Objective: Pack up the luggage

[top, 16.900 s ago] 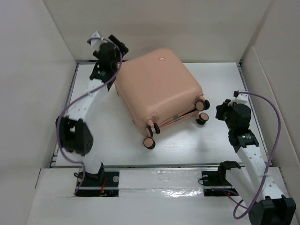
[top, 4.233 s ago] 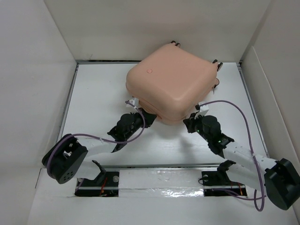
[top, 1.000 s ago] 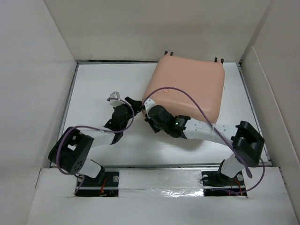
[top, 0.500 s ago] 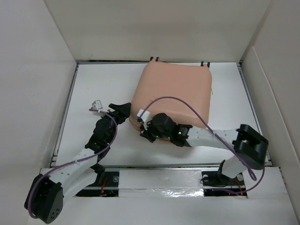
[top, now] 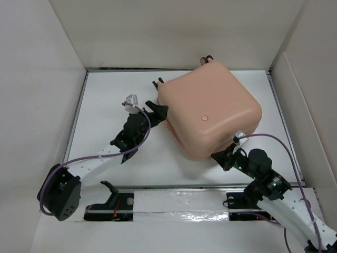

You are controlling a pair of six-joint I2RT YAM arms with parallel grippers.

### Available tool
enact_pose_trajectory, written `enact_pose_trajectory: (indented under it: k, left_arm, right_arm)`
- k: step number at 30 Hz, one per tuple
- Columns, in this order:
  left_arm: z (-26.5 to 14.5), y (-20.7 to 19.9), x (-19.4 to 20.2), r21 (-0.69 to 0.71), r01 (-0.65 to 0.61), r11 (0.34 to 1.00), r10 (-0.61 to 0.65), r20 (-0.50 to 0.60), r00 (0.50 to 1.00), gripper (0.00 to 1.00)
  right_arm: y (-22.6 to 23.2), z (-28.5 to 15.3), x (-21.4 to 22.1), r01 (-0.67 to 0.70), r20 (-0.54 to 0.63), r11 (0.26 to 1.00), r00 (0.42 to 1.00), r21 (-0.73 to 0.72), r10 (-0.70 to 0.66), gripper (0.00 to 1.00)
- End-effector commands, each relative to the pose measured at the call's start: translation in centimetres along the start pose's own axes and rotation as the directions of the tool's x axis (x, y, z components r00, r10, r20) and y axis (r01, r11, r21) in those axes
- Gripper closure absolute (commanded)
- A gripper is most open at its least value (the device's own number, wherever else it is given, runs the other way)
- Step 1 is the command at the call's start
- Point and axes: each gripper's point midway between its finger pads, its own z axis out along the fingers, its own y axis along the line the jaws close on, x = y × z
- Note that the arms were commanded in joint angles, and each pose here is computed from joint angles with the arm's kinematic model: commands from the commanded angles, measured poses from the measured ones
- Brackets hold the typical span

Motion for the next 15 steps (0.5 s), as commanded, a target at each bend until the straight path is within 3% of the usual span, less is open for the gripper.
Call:
enact_pose_trajectory:
  k: [1, 3, 6, 10, 15]
  left_arm:
    - [1.8, -2.5, -5.1, 0.035, 0.018, 0.999, -0.021, 0.096, 0.995, 0.21]
    - [3.2, -1.4, -8.0, 0.011, 0.033, 0.999, -0.034, 0.127, 0.991, 0.14]
    - [8.3, -1.1, -10.3, -0.022, 0.035, 0.999, -0.033, 0.057, 0.998, 0.12]
    - [13.5, -0.1, -10.1, -0.083, -0.012, 0.996, 0.009, -0.034, 0.999, 0.11]
    - [18.4, 0.0, -8.8, -0.062, -0.042, 0.997, 0.032, -0.152, 0.988, 0.11]
  right_arm:
    - [-1.0, -1.2, -4.4, -0.056, 0.156, 0.995, 0.987, 0.085, 0.042, 1.00]
    - [-1.2, -0.7, -4.6, -0.029, 0.136, 0.996, 0.991, 0.084, 0.017, 1.00]
    - [-0.8, 0.7, -4.1, -0.011, 0.055, 0.999, 0.998, 0.052, 0.008, 1.00]
    - [-0.4, 1.4, -4.8, -0.001, 0.074, 1.000, 0.997, 0.028, -0.001, 1.00]
    - [0.0, 1.5, -4.3, 0.000, 0.060, 1.000, 0.998, -0.002, 0.000, 1.00]
